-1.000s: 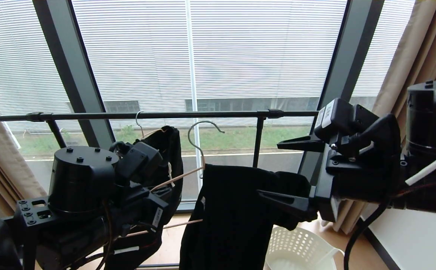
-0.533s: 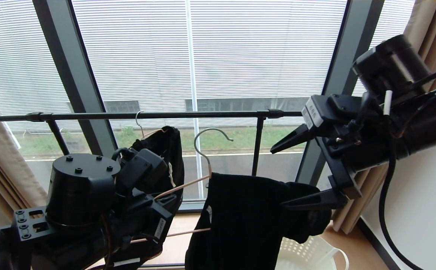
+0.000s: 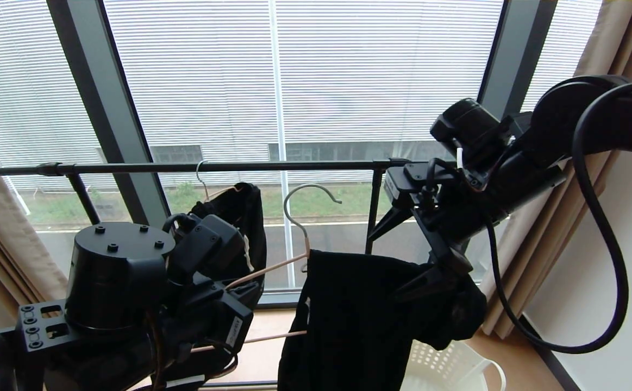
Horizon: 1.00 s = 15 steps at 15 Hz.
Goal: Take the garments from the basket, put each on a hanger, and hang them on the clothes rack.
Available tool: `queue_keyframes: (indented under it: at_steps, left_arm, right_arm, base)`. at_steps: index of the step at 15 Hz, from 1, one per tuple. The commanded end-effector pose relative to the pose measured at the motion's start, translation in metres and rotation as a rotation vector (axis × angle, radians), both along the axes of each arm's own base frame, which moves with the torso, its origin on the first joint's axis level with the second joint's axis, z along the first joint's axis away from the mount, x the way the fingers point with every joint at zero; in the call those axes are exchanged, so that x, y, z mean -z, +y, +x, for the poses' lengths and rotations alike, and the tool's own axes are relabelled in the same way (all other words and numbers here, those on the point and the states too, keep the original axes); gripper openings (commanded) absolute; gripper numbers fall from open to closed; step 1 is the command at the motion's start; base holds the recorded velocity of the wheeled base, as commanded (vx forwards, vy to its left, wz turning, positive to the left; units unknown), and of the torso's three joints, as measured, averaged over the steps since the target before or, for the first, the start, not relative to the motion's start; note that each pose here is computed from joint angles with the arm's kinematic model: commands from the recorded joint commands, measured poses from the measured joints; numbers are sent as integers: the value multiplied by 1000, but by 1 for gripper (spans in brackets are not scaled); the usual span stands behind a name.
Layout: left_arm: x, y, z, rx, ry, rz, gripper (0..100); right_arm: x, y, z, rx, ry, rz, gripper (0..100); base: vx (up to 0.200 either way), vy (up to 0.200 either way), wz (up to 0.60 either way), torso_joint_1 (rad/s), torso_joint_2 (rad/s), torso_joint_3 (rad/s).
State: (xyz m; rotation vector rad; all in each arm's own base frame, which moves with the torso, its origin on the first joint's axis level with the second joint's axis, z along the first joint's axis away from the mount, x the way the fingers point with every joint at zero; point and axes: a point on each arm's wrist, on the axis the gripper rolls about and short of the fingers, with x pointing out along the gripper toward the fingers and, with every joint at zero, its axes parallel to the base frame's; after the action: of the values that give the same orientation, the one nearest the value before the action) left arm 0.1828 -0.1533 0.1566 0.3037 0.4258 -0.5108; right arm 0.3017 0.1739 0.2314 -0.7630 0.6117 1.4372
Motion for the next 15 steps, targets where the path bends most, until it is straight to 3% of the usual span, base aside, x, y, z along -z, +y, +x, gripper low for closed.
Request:
queue_keyframes:
  at_steps: [1,6,7,12,15]
  left_arm:
    - [0,0,0,-1,0,0,0]
    - [-2,-1,2,-3,-4,-6,0]
    - [-2,-1,2,-3,-4,-6,0]
    - [1,0,0,14,8,-9,0]
    - [1,1,1,49,-2,-56,0]
  right_arm:
    - [13,5,8,0,32,-17,100]
    - [15,5,9,1,39,-19,100]
    - [15,5,8,0,41,-19,0]
    - [14,4,7,-3,42,-19,0]
    - [13,4,6,-3,42,-19,0]
  base:
    - [0,0,0,0,0,0]
    - [0,0,0,0,0,0]
    - [0,0,0,0,0,0]
    - [0,0,0,0,0,0]
    - [0,0,0,0,0,0]
